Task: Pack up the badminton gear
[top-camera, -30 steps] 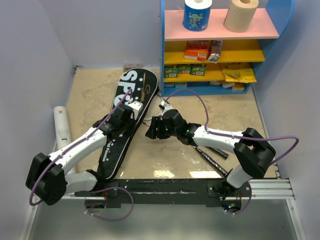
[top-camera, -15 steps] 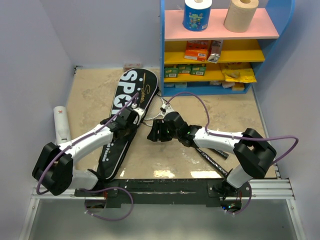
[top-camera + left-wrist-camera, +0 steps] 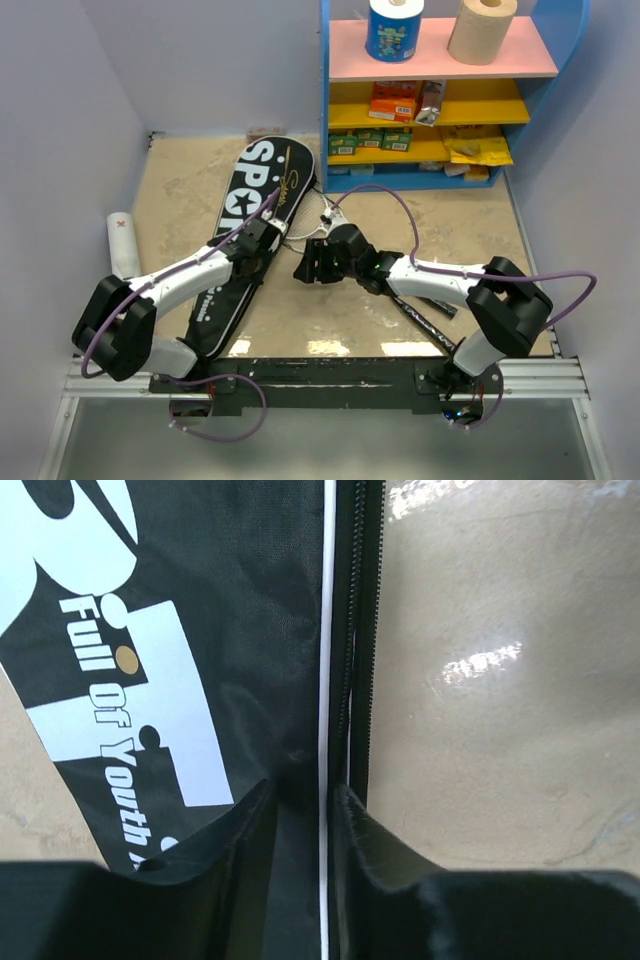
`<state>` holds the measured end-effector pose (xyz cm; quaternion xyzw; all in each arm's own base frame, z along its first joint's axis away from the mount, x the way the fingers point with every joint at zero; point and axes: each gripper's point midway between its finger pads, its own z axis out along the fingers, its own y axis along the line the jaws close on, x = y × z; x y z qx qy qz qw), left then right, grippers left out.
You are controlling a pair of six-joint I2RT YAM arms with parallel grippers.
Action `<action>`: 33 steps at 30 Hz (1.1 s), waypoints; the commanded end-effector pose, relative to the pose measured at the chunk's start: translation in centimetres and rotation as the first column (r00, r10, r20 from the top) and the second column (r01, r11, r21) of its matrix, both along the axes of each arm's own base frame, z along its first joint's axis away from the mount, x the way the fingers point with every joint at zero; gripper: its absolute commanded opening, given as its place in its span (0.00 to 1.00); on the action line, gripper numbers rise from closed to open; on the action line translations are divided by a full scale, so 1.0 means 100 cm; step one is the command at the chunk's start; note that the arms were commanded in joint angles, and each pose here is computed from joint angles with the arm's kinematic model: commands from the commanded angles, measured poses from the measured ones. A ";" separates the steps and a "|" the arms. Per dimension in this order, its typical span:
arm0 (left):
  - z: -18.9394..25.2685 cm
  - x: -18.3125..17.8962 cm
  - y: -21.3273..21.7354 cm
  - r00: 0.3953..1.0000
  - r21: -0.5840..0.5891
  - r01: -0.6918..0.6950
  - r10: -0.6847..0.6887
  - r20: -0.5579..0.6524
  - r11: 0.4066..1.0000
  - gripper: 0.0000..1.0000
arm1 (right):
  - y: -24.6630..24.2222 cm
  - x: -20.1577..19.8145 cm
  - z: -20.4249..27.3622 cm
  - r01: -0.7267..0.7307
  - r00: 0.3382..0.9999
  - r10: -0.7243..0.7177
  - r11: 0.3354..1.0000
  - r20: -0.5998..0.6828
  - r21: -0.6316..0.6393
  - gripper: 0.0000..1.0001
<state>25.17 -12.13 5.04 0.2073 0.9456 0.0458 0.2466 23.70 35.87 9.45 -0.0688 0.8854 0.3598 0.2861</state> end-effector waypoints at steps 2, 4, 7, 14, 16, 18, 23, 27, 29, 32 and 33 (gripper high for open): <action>0.006 0.009 0.002 0.999 0.026 -0.047 0.046 0.025 0.999 0.18 | 0.002 0.000 0.013 0.005 1.000 -0.006 0.999 0.029 0.043 0.60; 0.005 0.009 0.002 0.999 0.033 -0.051 0.051 0.020 0.998 0.11 | 0.001 -0.001 0.014 0.006 1.000 -0.007 0.999 0.030 0.044 0.60; 0.004 0.010 0.003 0.998 0.038 -0.055 0.054 0.020 0.998 0.00 | -0.001 -0.001 0.015 0.010 0.999 -0.011 0.999 0.035 0.043 0.60; 0.040 0.025 0.002 0.990 0.014 -0.069 0.067 0.124 0.997 0.00 | -0.006 0.000 0.017 0.021 0.999 -0.022 1.000 0.041 0.015 0.60; 0.054 0.029 -0.001 0.985 -0.011 -0.069 0.070 0.156 0.998 0.00 | -0.007 0.005 0.022 0.032 0.998 -0.032 0.999 0.059 -0.004 0.61; 0.062 0.030 -0.001 0.983 -0.020 -0.067 0.069 0.169 0.998 0.00 | -0.013 0.008 0.023 0.034 0.996 -0.029 0.998 0.080 -0.061 0.61; 0.078 0.036 0.004 0.972 -0.023 -0.084 0.087 0.220 0.996 0.00 | -0.041 0.034 0.034 0.105 0.983 -0.059 0.957 0.173 -0.271 0.63; 0.082 0.047 0.020 0.960 -0.046 -0.125 0.133 0.245 0.991 0.00 | -0.085 0.060 0.040 0.180 0.972 -0.099 0.897 0.212 -0.405 0.68; 0.086 0.053 0.021 0.954 -0.090 -0.130 0.149 0.260 0.987 0.00 | -0.114 0.072 0.039 0.198 0.969 -0.096 0.855 0.229 -0.479 0.68; 0.096 0.060 0.026 0.939 -0.167 -0.146 0.190 0.287 0.975 0.00 | -0.139 0.081 0.039 0.189 0.968 -0.051 0.796 0.247 -0.576 0.70; 0.101 0.061 0.029 0.931 -0.186 -0.154 0.205 0.301 0.970 0.00 | -0.141 0.082 0.038 0.172 0.969 -0.027 0.787 0.245 -0.593 0.70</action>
